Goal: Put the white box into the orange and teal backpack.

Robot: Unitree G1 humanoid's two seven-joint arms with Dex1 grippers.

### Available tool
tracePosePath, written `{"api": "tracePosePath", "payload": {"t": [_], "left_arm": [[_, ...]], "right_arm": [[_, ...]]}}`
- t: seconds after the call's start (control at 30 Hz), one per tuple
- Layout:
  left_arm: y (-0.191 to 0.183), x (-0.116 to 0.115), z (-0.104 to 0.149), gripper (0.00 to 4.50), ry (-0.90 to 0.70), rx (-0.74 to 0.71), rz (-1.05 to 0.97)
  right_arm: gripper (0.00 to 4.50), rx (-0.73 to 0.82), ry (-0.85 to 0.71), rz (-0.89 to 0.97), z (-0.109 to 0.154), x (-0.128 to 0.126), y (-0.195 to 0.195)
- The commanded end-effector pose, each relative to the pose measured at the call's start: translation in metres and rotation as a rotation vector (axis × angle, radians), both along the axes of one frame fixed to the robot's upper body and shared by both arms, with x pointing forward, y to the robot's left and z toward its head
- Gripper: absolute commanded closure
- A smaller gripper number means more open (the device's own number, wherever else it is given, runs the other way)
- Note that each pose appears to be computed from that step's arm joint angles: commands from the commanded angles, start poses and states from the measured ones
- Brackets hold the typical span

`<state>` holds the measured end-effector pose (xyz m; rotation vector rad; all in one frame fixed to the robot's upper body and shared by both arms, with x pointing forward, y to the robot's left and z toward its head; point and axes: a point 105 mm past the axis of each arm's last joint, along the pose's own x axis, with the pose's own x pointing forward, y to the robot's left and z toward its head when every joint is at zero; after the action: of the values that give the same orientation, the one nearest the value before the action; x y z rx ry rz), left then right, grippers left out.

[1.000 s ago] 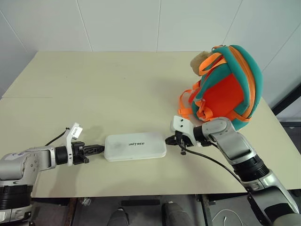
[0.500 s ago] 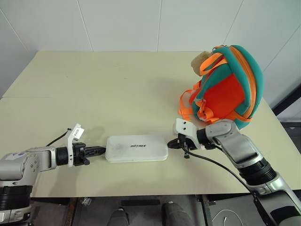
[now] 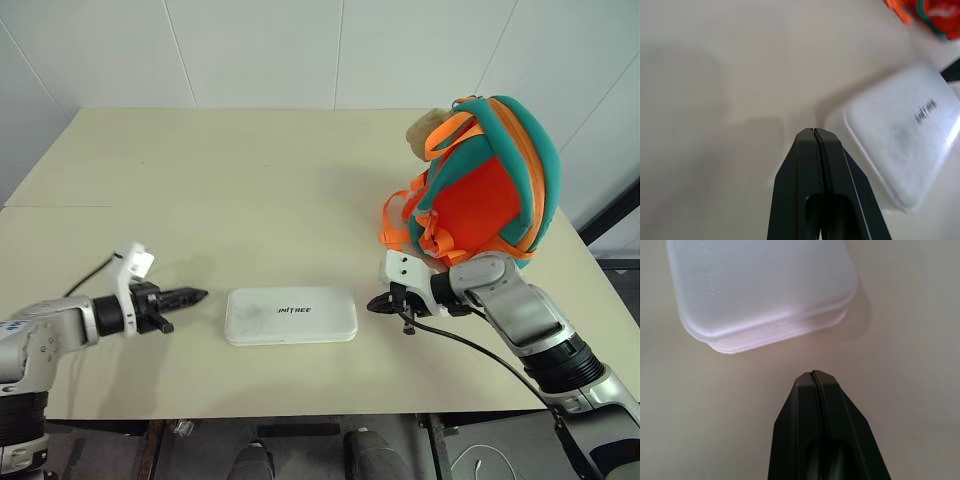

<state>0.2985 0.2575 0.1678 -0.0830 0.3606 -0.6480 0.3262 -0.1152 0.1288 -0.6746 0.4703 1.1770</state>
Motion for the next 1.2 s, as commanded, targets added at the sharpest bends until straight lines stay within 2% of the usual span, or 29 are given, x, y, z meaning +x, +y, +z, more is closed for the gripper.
{"api": "tracePosePath", "payload": {"t": [0.03, 0.1, 0.17, 0.43, 0.5, 0.53, 0.57, 0.63, 0.73, 0.9, 1.03, 1.2], "left_arm": [[0.003, 0.002, 0.02, 4.5, -0.111, -0.003, 0.027], [0.004, 0.004, 0.023, 4.11, -0.096, -0.055, 0.044], [0.001, 0.001, 0.017, 3.58, -0.024, -0.071, 0.026], [-0.005, -0.013, 0.0, 1.04, 0.162, -0.147, 0.001], [0.0, -0.013, -0.003, 0.39, 0.224, -0.213, 0.026], [0.002, -0.013, -0.003, 0.09, 0.242, -0.235, 0.033], [0.003, -0.013, -0.005, 0.04, 0.288, -0.274, 0.044], [-0.002, -0.018, -0.007, 0.04, 0.402, -0.386, 0.017], [-0.01, -0.024, -0.005, 0.04, 0.483, -0.486, -0.041], [-0.018, -0.025, -0.016, 0.04, 0.605, -0.555, -0.079], [-0.016, -0.027, -0.037, 0.04, 0.708, -0.529, -0.036], [-0.016, -0.024, -0.044, 0.04, 0.741, -0.533, -0.009]], "right_arm": [[4.33, -0.008, -0.07, -0.003, 0.018, 0.008, -0.008], [3.92, -0.012, -0.078, 0.006, 0.024, 0.01, -0.012], [3.2, -0.015, -0.096, -0.003, 0.027, 0.015, -0.013], [0.45, -0.016, -0.126, -0.013, 0.029, 0.021, -0.014], [0.0, -0.012, -0.13, -0.018, 0.029, 0.022, -0.014], [0.0, -0.011, -0.131, -0.02, 0.028, 0.023, -0.014], [0.0, -0.01, -0.131, -0.021, 0.028, 0.023, -0.013], [0.0, -0.007, -0.13, -0.02, 0.026, 0.022, -0.012], [0.0, 0.0, -0.129, -0.022, 0.025, 0.021, -0.01], [0.0, 0.012, -0.128, -0.022, 0.022, 0.019, -0.006], [0.0, 0.019, -0.128, -0.024, 0.018, 0.018, -0.002], [0.0, 0.035, -0.127, -0.025, 0.016, 0.017, 0.003]]}}
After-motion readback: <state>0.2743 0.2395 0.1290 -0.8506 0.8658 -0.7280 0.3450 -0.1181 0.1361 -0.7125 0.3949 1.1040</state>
